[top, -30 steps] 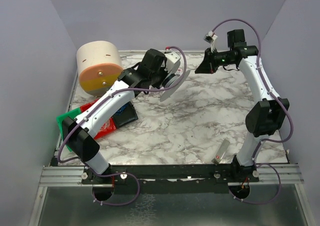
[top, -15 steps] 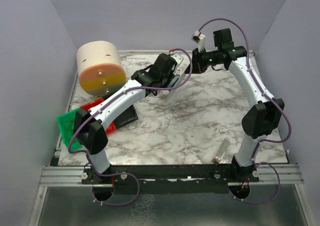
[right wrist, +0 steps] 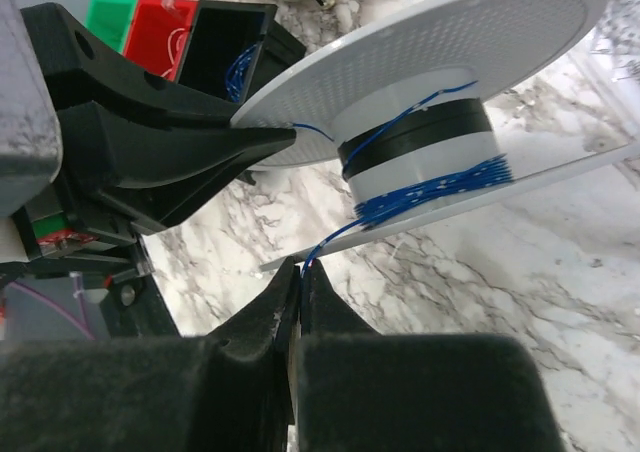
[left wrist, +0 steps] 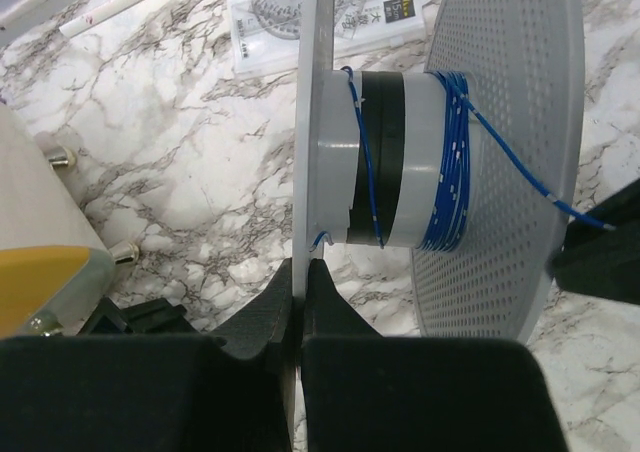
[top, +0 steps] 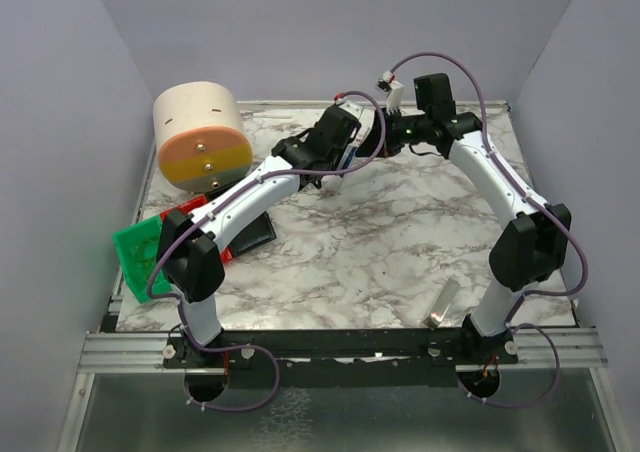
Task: Wrap the cables
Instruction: Wrap the cable around the cable reel, then place the cable reel at the center of the board.
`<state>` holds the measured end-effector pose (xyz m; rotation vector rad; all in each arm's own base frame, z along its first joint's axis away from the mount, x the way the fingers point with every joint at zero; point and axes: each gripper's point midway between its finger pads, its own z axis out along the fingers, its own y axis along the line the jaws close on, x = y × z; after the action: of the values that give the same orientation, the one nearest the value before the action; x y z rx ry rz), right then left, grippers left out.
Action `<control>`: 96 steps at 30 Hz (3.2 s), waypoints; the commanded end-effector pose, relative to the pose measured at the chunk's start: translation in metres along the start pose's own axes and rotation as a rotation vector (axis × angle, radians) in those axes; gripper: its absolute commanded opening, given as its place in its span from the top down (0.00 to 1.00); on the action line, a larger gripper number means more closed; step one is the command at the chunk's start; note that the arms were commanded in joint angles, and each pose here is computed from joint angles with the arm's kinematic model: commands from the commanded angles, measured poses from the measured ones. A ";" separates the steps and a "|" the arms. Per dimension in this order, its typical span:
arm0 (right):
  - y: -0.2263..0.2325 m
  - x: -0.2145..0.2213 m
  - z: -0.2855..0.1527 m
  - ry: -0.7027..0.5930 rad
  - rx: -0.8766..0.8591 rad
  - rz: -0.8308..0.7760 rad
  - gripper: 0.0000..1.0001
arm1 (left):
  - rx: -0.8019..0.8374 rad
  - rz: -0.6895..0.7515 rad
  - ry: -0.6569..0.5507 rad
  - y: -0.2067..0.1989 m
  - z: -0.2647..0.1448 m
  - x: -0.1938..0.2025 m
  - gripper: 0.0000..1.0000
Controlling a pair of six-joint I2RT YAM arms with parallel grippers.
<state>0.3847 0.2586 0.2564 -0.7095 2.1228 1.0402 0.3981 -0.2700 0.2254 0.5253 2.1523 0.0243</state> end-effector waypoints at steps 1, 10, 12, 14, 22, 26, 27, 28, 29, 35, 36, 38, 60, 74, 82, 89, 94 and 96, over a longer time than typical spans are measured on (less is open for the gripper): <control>0.032 -0.016 0.003 -0.067 -0.119 0.057 1.00 | -0.063 -0.096 -0.061 0.009 0.000 -0.022 1.00; 0.049 0.006 0.031 -0.028 -0.153 0.081 1.00 | -0.083 -0.158 -0.087 0.010 0.000 -0.031 1.00; 0.052 0.017 0.040 -0.002 -0.163 0.087 1.00 | -0.075 -0.168 -0.089 0.009 0.001 -0.033 1.00; 0.057 0.027 0.047 0.021 -0.175 0.091 0.99 | -0.065 -0.180 -0.091 0.008 0.001 -0.035 1.00; 0.058 0.046 0.058 0.057 -0.183 0.094 0.99 | 0.051 -0.245 -0.074 0.003 0.003 -0.036 1.00; 0.071 0.038 0.043 0.060 -0.229 0.014 0.98 | 0.126 -0.296 -0.054 0.011 0.006 -0.033 1.00; 0.076 0.036 0.036 0.072 -0.259 -0.013 0.93 | 0.153 -0.314 -0.046 0.014 0.008 -0.031 1.00; 0.080 0.034 0.028 0.085 -0.277 -0.044 0.87 | 0.183 -0.333 -0.037 0.017 0.010 -0.029 1.00; 0.086 0.034 0.018 0.103 -0.314 -0.062 0.80 | 0.228 -0.350 -0.026 0.017 0.012 -0.026 1.00; 0.100 0.032 -0.036 0.125 -0.359 -0.169 0.42 | 0.399 -0.398 0.009 0.010 0.016 -0.013 1.00; 0.100 0.030 -0.042 0.114 -0.349 -0.189 0.39 | 0.432 -0.401 0.018 0.005 0.017 -0.010 1.00; 0.098 0.027 -0.053 0.094 -0.322 -0.218 0.33 | 0.490 -0.408 0.036 -0.004 0.017 -0.007 1.00; 0.054 0.028 -0.088 -0.063 -0.287 -0.130 0.31 | 0.922 -0.529 0.280 -0.078 0.037 0.048 1.00; 0.033 0.044 -0.086 -0.070 -0.272 -0.082 0.31 | 0.841 -0.594 0.411 -0.072 0.097 0.095 0.93; 0.029 0.045 -0.086 -0.075 -0.266 -0.081 0.31 | 0.787 -0.605 0.449 -0.063 0.116 0.114 0.86; 0.028 0.047 -0.087 -0.076 -0.267 -0.080 0.30 | 0.755 -0.588 0.457 -0.059 0.119 0.121 0.73; 0.028 0.047 -0.087 -0.076 -0.271 -0.077 0.30 | 0.728 -0.574 0.461 -0.056 0.120 0.125 0.70; 0.027 0.048 -0.087 -0.075 -0.269 -0.075 0.30 | 0.717 -0.567 0.462 -0.054 0.121 0.126 0.68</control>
<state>0.3111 0.1940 0.2656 -0.8380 1.9439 1.2947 0.4011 -0.3039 0.0569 0.2797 2.6574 -1.1683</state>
